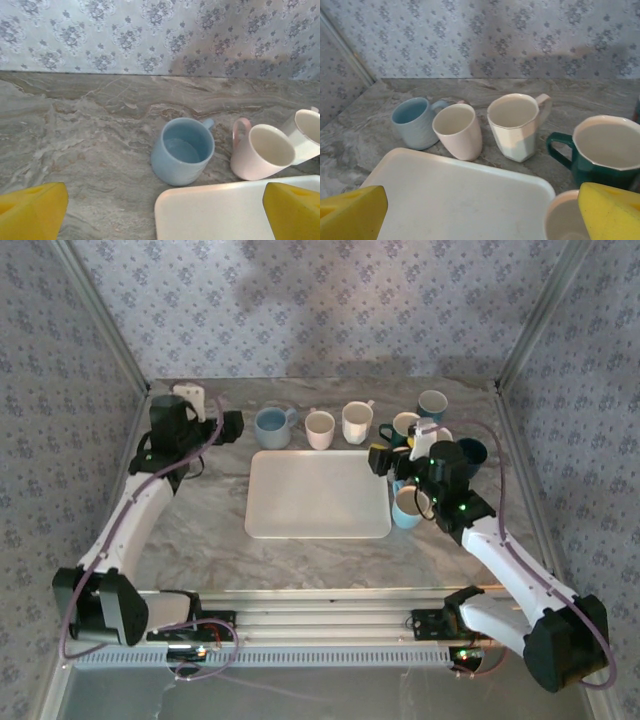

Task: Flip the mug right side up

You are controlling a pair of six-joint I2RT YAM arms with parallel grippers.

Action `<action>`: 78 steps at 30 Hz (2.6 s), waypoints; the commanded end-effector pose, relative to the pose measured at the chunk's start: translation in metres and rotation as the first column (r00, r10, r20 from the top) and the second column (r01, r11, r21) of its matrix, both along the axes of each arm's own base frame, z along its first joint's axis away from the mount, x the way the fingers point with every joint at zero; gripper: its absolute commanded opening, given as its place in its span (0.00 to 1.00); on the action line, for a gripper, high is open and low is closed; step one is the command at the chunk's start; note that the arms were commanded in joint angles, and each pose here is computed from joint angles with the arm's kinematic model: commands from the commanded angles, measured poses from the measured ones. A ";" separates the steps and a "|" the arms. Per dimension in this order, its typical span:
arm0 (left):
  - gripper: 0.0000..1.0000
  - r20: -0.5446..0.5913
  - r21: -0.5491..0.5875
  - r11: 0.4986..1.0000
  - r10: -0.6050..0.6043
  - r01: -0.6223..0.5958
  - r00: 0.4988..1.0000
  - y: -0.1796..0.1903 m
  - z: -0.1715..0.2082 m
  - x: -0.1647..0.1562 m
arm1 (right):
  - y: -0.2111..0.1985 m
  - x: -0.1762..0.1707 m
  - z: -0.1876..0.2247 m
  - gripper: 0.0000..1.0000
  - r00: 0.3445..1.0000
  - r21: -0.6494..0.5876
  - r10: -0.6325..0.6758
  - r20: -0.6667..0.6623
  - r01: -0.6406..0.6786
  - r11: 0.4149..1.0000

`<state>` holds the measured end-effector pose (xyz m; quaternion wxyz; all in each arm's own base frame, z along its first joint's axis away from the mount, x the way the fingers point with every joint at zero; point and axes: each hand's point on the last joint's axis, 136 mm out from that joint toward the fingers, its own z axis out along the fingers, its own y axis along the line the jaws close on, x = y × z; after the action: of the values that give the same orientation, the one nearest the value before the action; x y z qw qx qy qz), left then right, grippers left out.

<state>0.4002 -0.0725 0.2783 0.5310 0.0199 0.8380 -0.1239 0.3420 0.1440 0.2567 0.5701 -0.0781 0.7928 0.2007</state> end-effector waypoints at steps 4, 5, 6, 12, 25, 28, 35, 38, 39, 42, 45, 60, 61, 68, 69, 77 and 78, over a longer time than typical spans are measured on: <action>1.00 0.135 0.008 0.996 0.088 -0.090 0.987 0.034 0.009 -0.011 | -0.062 0.012 0.003 1.00 0.981 -0.059 -0.195 -0.012 0.194 0.979; 1.00 0.122 0.002 0.992 0.123 -0.124 0.985 0.043 0.001 -0.013 | -0.075 0.013 0.000 1.00 0.974 -0.082 -0.228 -0.005 0.227 0.971; 1.00 0.110 -0.001 0.987 0.160 -0.161 0.981 0.053 -0.008 -0.015 | -0.090 0.013 -0.002 1.00 0.962 -0.096 -0.272 0.005 0.271 0.958; 1.00 0.192 0.069 0.935 0.329 -0.347 0.925 0.095 -0.055 -0.026 | -0.154 0.008 -0.026 1.00 0.897 -0.169 -0.435 0.076 0.441 0.881; 1.00 0.245 0.142 0.899 0.374 -0.414 0.895 0.111 -0.114 -0.016 | -0.157 0.013 -0.112 1.00 0.911 -0.260 -0.405 0.081 0.412 0.873; 1.00 0.229 0.144 0.896 0.383 -0.421 0.895 0.113 -0.116 -0.014 | -0.156 0.016 -0.113 1.00 0.914 -0.263 -0.394 0.095 0.405 0.876; 0.98 0.198 0.135 0.914 0.354 -0.383 0.914 0.106 -0.121 -0.021 | -0.154 0.016 -0.108 1.00 0.916 -0.237 -0.388 0.101 0.401 0.885; 0.98 0.217 0.132 0.927 0.318 -0.351 0.923 0.100 -0.119 -0.023 | -0.152 0.016 -0.098 1.00 0.919 -0.225 -0.377 0.114 0.393 0.892; 0.98 0.221 0.132 0.931 0.308 -0.341 0.925 0.099 -0.119 -0.023 | -0.151 0.015 -0.094 1.00 0.920 -0.223 -0.372 0.120 0.390 0.893; 0.99 0.245 0.125 0.940 0.281 -0.317 0.928 0.094 -0.117 -0.021 | -0.152 0.015 -0.090 1.00 0.920 -0.214 -0.372 0.126 0.391 0.895; 0.98 0.283 0.124 0.942 0.268 -0.312 0.921 0.093 -0.112 -0.017 | -0.155 0.017 -0.099 1.00 0.920 -0.219 -0.377 0.108 0.392 0.893; 0.99 0.045 0.198 0.929 0.309 -0.312 0.950 0.102 -0.148 -0.010 | -0.156 0.017 -0.115 1.00 0.926 -0.220 -0.370 0.072 0.377 0.900; 0.99 0.058 0.190 0.930 0.309 -0.314 0.949 0.101 -0.152 -0.012 | -0.156 0.017 -0.117 1.00 0.926 -0.221 -0.371 0.071 0.377 0.899; 0.99 0.173 0.174 0.948 0.236 -0.266 0.956 0.085 -0.178 -0.018 | -0.156 0.020 -0.124 1.00 0.925 -0.216 -0.371 0.085 0.380 0.899; 0.99 0.179 0.177 0.951 0.222 -0.253 0.958 0.082 -0.180 -0.016 | -0.155 0.021 -0.125 1.00 0.925 -0.216 -0.369 0.086 0.379 0.900; 1.00 0.120 0.197 0.958 0.189 -0.210 0.975 0.076 -0.186 -0.011 | -0.156 0.026 -0.135 1.00 0.926 -0.234 -0.367 0.084 0.377 0.896; 1.00 0.120 0.198 0.958 0.186 -0.207 0.975 0.076 -0.185 -0.009 | -0.155 0.027 -0.138 1.00 0.928 -0.235 -0.365 0.079 0.373 0.897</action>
<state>0.3777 0.0094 0.0723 0.5508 -0.0184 0.8340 0.0273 0.3740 -0.0107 0.1454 0.6255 0.0012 0.7802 -0.0117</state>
